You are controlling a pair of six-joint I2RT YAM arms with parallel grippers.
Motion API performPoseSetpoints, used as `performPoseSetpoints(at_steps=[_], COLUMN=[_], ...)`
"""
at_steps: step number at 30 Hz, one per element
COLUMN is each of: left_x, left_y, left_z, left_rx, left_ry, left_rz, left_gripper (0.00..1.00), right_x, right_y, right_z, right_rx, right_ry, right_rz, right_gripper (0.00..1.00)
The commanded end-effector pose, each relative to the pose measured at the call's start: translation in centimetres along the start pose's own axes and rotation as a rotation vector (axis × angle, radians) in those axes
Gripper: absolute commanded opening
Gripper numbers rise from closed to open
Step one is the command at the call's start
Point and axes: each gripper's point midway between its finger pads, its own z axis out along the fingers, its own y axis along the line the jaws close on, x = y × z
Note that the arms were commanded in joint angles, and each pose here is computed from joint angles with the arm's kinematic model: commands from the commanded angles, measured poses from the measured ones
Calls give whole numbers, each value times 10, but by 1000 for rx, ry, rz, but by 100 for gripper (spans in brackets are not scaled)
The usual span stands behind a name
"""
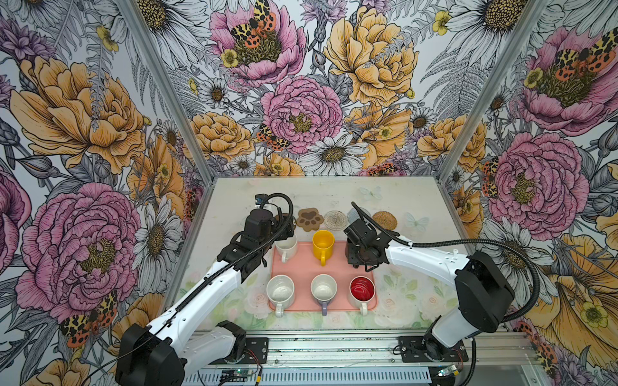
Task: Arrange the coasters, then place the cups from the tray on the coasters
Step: 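Move the right gripper over the black mug on the tray and lower it, then close the right gripper on the black mug rim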
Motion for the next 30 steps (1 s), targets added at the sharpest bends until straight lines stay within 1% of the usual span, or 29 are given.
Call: performPoseSetpoints(at_steps=[1,8,13,17,21,22,23,26,30], left_x=[0,0,1,1,2,2,2,4,4], left_y=[0,2,2,3,3,2,0,-3,-3], left_z=[1,2,2,2,3,4,6,8,8], left_rx=[20,18,18,17,21,26,37,47,46], left_ry=[-5,-4,-2,1,-4,-5,-2,18,15], left_rz=[-17,-22,-25,-25,-36,-40,-42,-42,-45], left_gripper=[88,88,88,88,88,88,88,88,88], right_x=[-3,-3,-4,-2,0,1,1,2,3], right_y=[0,-1,-3,-4,-2,-1,-1,0,1], right_z=[8,16,18,21,26,27,27,30,31], right_rx=[20,38,45,55,51,48,50,52,47], right_ry=[-19,-7,-8,-3,20,24,26,35,41], right_rz=[19,30,34,31,18,15,13,8,1], right_gripper=[48,44,35,22,5,2,0,0,0])
